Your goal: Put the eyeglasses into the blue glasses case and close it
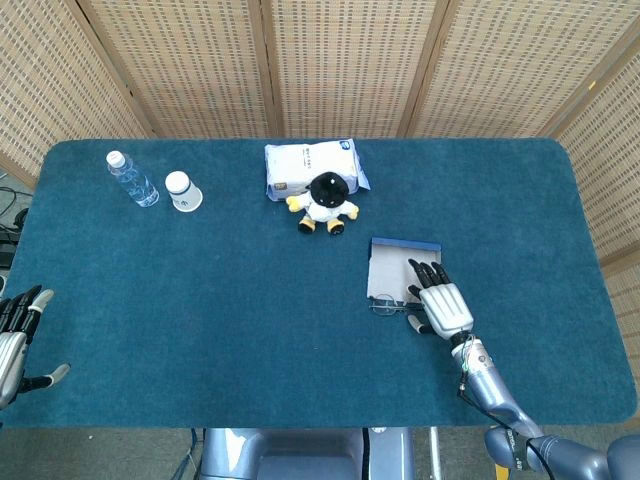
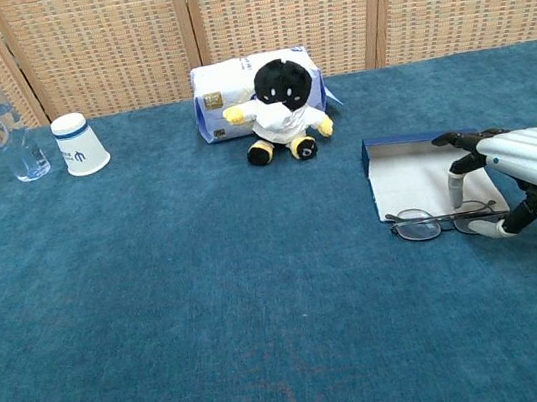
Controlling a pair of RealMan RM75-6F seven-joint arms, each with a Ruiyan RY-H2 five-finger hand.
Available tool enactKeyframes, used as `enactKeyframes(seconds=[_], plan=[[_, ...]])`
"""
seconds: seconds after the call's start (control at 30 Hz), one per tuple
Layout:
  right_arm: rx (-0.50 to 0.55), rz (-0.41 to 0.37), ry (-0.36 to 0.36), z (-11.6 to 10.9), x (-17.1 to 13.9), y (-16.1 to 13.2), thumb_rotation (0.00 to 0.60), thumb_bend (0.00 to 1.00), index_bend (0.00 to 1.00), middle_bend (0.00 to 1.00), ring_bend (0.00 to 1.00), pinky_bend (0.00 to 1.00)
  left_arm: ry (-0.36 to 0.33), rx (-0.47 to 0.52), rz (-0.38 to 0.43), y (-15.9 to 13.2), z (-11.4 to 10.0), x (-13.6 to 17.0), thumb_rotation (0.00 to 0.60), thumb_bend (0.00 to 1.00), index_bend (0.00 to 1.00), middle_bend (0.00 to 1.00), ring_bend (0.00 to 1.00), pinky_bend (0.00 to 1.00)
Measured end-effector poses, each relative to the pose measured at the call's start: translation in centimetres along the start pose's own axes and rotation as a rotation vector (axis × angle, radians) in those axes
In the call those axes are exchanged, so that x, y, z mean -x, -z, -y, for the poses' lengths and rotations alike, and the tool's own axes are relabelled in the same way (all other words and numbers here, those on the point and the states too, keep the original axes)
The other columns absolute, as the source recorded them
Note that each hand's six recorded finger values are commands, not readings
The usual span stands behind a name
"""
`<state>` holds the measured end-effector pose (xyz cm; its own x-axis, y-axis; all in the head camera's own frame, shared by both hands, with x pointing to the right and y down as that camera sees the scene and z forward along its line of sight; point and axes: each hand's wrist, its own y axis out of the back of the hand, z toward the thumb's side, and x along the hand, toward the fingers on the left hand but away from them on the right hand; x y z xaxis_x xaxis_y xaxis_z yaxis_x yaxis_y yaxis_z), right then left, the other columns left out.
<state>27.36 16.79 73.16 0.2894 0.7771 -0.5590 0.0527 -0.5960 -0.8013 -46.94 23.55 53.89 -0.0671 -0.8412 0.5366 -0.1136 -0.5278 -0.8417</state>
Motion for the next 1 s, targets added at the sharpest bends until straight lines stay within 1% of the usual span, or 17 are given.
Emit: enactKeyframes(seconds=[0.13,0.47,0.8,1.0], plan=[[-0.009,-0.007,0.013,0.0,0.2,-0.2,0.600,0.40,0.47,0.00,0.00,0.00,0.001,0.000,0.001,0.0,0.0,0.0,0.600,0.08,0.00,0.00,0.00,0.00],[-0.034,-0.018,0.008,0.4,0.6,-0.7,0.600,0.40,0.49,0.00,0.00,0.00,0.001,0.002,-0.001,0.0,0.0,0.0,0.600,0.08,0.00,0.00,0.00,0.00],[-0.053,-0.021,0.014,0.6,0.9,-0.9,0.600,0.41,0.57,0.00,0.00,0.00,0.002,-0.002,-0.001,0.0,0.1,0.0,0.600,0.08,0.00,0.00,0.00,0.00],[-0.083,-0.016,0.024,0.8,1.2,-0.9,0.600,0.44,0.61,0.00,0.00,0.00,0.003,0.000,-0.003,0.0,0.1,0.0,0.600,0.08,0.00,0.00,0.00,0.00]])
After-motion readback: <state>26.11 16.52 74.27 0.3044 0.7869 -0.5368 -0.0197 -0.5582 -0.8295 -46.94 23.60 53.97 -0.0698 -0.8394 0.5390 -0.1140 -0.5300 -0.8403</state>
